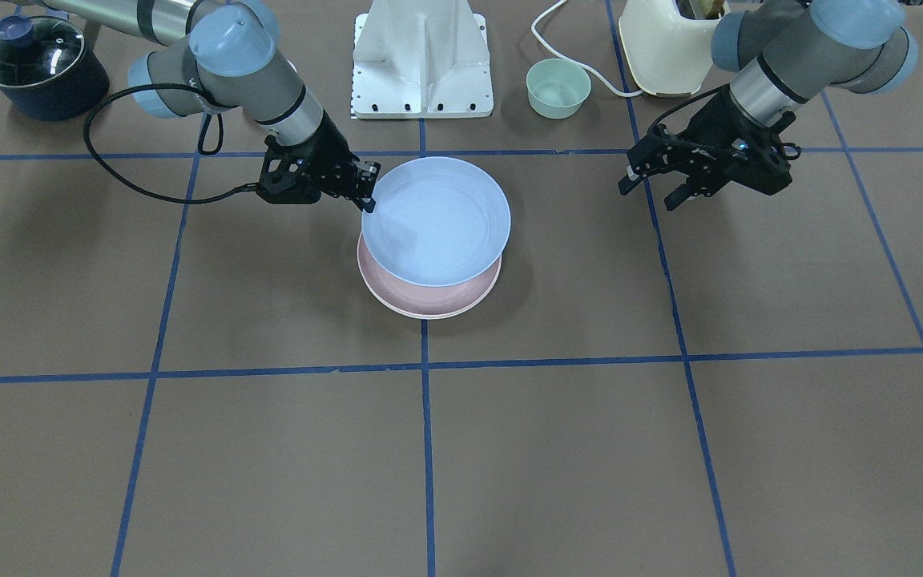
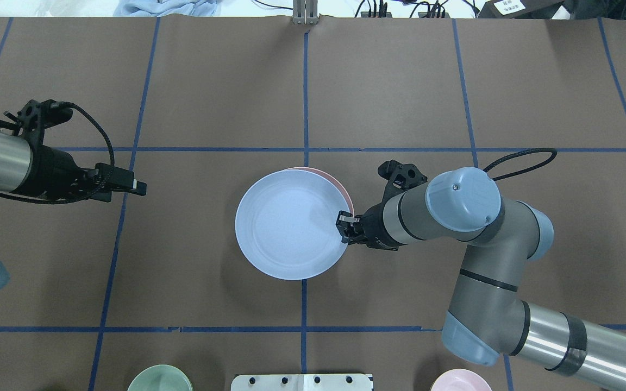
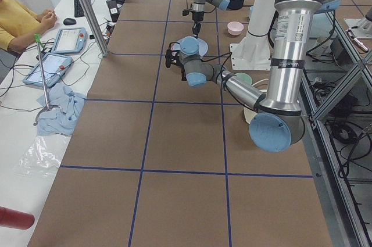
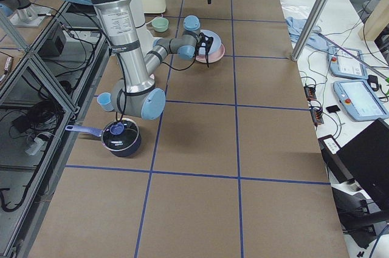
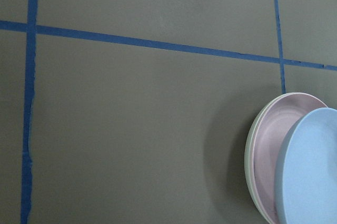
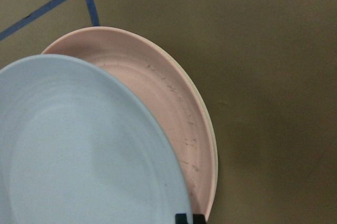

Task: Stack three plates with pink and blue
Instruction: 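Lower the blue plate onto the stack and open the right gripper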

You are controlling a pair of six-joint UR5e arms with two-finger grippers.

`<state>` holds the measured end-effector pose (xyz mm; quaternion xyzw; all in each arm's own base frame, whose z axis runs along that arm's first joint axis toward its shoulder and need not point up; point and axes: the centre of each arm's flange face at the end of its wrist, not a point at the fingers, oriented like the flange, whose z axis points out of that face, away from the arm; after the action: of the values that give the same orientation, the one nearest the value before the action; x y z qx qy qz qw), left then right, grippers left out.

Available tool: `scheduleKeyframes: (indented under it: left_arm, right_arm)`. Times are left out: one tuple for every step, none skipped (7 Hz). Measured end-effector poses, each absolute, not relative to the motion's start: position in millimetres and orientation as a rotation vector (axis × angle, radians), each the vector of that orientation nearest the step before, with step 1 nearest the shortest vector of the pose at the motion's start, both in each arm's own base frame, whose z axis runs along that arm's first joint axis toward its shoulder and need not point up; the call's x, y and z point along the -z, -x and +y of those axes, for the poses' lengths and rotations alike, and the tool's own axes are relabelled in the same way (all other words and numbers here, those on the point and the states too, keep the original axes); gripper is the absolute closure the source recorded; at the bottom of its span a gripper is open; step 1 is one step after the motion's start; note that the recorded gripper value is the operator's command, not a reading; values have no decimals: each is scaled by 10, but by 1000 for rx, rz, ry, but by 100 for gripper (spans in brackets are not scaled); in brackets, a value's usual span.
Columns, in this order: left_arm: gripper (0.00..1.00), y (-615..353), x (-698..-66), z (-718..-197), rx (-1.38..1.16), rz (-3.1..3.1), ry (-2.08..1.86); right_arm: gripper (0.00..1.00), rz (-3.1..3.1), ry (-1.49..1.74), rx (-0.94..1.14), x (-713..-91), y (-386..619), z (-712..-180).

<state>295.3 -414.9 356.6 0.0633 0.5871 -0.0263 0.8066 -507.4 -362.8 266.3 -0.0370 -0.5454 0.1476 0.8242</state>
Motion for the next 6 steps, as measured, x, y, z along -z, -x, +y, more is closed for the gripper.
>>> scheduleKeyframes:
  left_arm:
    - [7,-2956,-3568,-4149,57,1256,-136]
    - [7,-2958,-3568,-4147,56,1256,-136]
    - [6,-2959,-3567,-4146,56,1256,-135]
    - [6,-2960,-3568,-4146,56,1256,-135]
    - [6,-2961,-3570,-4147,57,1255,-134]
    - [5,-2962,-3572,-4148,58,1255,-135]
  right_arm:
    - [100,-1151,69,-324,-2631,5106,-3660]
    - [95,-1141,65,-331,-2630,5119,-3683]
    - [88,-1132,65,-335,-2659,5119,-3691]
    - [1,-1125,65,-337,-2696,5110,-3698]
    - [0,-1122,65,-340,-2723,5098,-3701]
    - [0,-1123,62,-344,-2727,5066,-3714]
